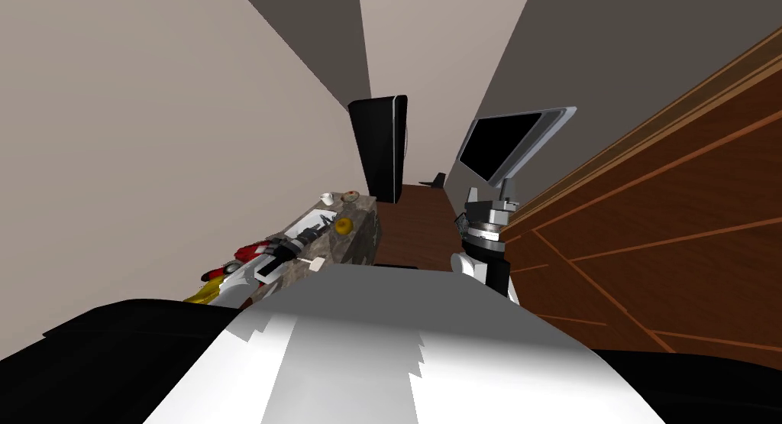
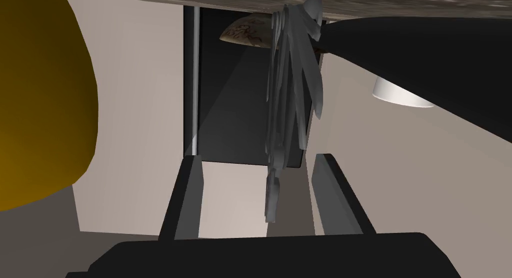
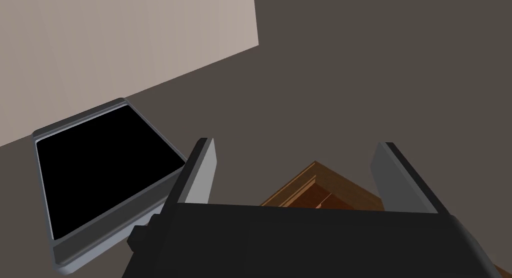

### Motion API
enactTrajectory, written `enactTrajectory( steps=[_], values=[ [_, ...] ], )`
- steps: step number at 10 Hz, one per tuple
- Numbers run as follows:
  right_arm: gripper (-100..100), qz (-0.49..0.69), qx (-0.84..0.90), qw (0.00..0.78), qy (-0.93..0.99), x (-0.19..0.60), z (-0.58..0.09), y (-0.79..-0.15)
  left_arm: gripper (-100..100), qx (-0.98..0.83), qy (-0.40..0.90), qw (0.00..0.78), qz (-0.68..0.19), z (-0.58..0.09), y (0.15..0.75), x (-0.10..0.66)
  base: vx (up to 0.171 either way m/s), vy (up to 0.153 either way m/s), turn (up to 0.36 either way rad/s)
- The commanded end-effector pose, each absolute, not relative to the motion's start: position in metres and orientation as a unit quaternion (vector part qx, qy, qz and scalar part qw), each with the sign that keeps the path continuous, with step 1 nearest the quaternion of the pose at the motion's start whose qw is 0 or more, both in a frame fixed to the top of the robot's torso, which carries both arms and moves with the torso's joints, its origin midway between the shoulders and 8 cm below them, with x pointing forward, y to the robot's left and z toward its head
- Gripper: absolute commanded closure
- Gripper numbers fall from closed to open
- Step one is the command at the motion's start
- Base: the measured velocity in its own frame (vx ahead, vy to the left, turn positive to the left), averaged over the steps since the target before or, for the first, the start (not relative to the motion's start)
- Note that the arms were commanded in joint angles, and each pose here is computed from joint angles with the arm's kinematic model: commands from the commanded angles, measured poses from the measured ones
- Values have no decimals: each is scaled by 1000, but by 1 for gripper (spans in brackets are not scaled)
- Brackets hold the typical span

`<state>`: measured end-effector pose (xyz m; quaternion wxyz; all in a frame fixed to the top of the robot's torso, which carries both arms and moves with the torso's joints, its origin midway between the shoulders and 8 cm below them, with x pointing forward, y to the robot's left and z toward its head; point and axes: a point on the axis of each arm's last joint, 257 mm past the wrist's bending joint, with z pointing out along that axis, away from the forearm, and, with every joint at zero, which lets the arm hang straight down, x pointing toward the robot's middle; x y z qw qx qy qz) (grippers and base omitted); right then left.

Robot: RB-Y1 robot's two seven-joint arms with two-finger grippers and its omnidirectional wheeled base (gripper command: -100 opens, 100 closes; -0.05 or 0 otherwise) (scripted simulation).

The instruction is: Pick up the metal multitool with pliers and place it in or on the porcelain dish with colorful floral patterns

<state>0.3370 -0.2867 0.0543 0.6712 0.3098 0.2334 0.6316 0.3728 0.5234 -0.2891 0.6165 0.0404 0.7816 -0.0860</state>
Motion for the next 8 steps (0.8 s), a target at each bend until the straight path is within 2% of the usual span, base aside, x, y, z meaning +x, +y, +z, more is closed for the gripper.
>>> enactTrajectory(
  steps=[1,4,6,8],
  values=[
    [0,632,310,671,233,337,54,-287,100,40,782,616,-86,-289,523,373,0,0,0],
    [0,632,310,671,233,337,54,-287,100,40,782,616,-86,-289,523,373,0,0,0],
    [0,632,310,671,233,337,54,-287,-100,40,786,613,-71,-298,530,368,5,10,-82],
    [0,632,310,671,233,337,54,-287,-100,39,787,612,-71,-300,530,367,9,24,-74]
  ],
)
